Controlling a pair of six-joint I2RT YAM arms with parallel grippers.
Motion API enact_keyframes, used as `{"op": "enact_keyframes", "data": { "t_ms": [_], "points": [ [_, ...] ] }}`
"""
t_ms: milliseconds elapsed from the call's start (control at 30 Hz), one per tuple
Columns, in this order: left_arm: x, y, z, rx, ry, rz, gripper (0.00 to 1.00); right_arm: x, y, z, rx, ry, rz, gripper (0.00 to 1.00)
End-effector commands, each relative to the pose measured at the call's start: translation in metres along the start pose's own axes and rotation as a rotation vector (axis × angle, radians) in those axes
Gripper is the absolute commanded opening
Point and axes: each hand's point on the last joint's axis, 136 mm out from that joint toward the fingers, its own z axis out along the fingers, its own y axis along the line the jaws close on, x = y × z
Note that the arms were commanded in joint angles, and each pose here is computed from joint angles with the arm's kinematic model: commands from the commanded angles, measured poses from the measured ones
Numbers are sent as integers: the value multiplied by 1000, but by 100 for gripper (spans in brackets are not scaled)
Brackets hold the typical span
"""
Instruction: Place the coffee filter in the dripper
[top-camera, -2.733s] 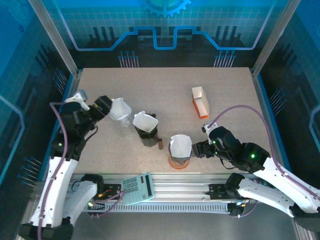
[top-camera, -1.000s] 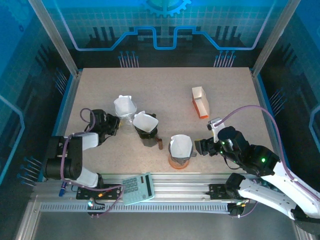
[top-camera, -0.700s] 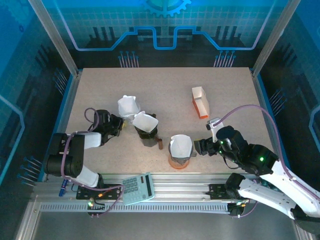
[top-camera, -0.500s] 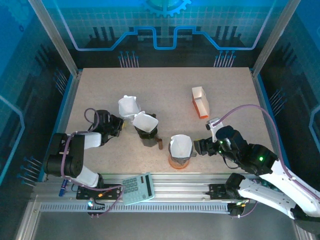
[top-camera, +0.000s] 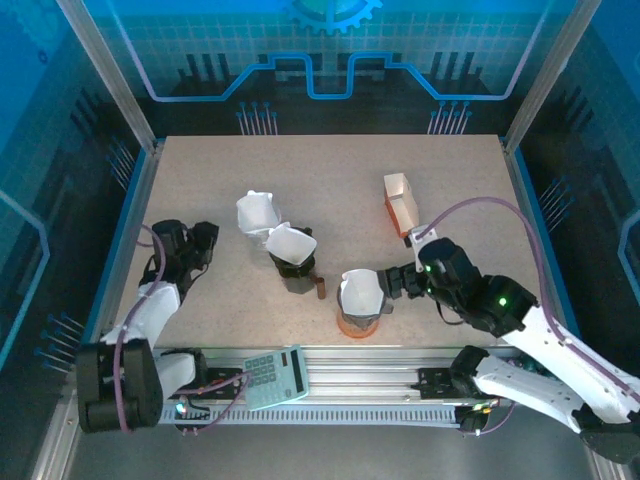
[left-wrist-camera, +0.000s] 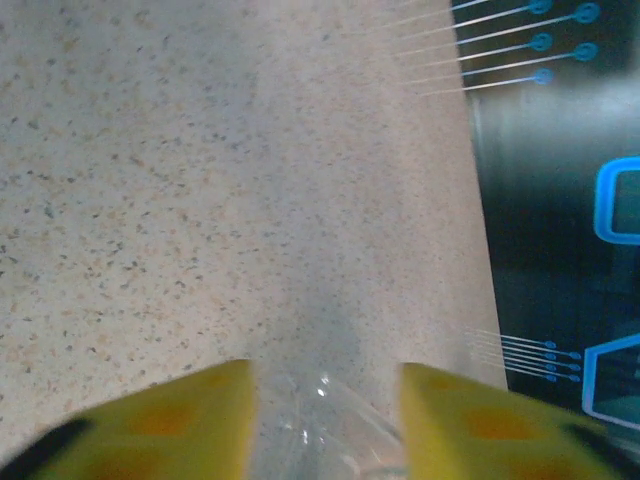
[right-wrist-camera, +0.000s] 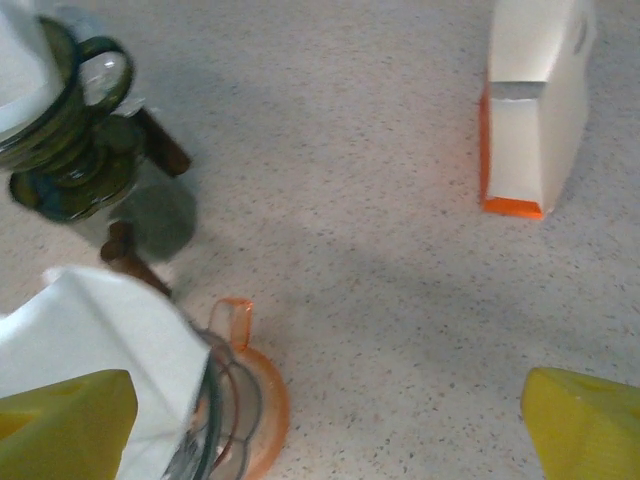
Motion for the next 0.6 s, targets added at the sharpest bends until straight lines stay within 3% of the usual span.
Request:
{"op": "enact_keyframes", "data": {
  "t_ms": [0,33,67,267,467,567],
  "points": [
    [-11,-18,-19,-14,-33,90,83,-32,-11,9,24,-49,93,100],
    [-13,-22,-22,-15,-38,108,96,-35,-14,13,18,-54,118,100],
    [-15,-26,-26,-27,-43,131,99,-40,-19,18,15,-70,143,100],
    [-44,-18,-40,-210,-156,228,99,-60,-60,33,111,-184,255,100],
    [-62,-30,-30,-71,-312,400,99,-58,-92,37,252,-239,314,100],
    [-72,-32,-23,-97,-357,521,99,-55,-98,40,269,-253,316,100]
  ]
}}
